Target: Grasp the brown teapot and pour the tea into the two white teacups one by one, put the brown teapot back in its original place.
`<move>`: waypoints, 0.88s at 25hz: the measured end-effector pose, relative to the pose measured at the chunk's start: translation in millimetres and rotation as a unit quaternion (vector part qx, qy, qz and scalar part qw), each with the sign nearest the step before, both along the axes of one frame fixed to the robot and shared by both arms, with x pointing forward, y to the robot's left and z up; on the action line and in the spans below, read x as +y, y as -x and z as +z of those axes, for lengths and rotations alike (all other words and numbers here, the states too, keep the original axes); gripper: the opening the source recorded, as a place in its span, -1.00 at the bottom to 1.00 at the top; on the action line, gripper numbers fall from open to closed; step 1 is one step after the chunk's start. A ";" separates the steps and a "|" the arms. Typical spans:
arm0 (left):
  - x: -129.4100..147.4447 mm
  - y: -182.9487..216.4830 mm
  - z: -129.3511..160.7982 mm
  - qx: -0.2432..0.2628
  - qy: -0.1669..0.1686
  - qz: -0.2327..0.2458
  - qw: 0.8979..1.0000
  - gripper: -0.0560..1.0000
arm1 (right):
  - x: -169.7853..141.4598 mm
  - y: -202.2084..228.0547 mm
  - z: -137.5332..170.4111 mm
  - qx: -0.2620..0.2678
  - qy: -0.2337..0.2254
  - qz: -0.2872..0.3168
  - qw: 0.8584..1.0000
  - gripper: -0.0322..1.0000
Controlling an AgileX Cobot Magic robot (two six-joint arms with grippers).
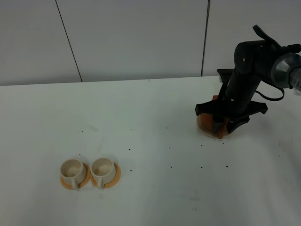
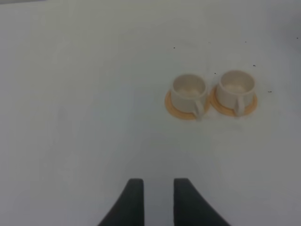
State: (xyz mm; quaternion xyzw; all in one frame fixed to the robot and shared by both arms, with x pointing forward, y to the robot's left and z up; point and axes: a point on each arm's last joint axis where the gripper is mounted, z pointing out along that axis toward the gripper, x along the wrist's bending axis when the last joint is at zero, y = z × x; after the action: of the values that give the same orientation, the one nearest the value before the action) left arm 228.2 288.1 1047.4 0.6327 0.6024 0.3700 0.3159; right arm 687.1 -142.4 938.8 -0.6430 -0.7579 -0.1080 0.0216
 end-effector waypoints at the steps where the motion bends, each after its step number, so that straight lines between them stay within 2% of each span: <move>1: 0.0 0.0 0.0 0.000 0.000 0.000 1.000 -0.46 | 0.1 -0.1 0.0 0.000 0.000 0.000 1.000 -0.25; 7: 0.0 0.0 0.0 0.000 0.000 0.000 1.000 -0.46 | 0.4 -1.6 0.3 -0.009 -0.002 -0.001 1.000 -0.29; 15: 0.0 0.0 0.0 0.000 0.000 0.000 1.000 -0.46 | 0.4 -1.6 0.3 -0.011 -0.001 0.008 1.000 -0.46; 22: 0.0 0.0 0.1 0.000 0.000 0.000 1.000 -0.46 | 0.4 -1.6 0.3 -0.011 -0.001 0.010 1.000 -0.46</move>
State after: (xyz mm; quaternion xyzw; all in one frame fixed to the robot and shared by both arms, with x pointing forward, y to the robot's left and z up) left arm 228.2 288.1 1047.5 0.6326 0.6023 0.3703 0.3161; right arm 688.7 -141.9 939.1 -0.6340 -0.7645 -0.1158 0.0150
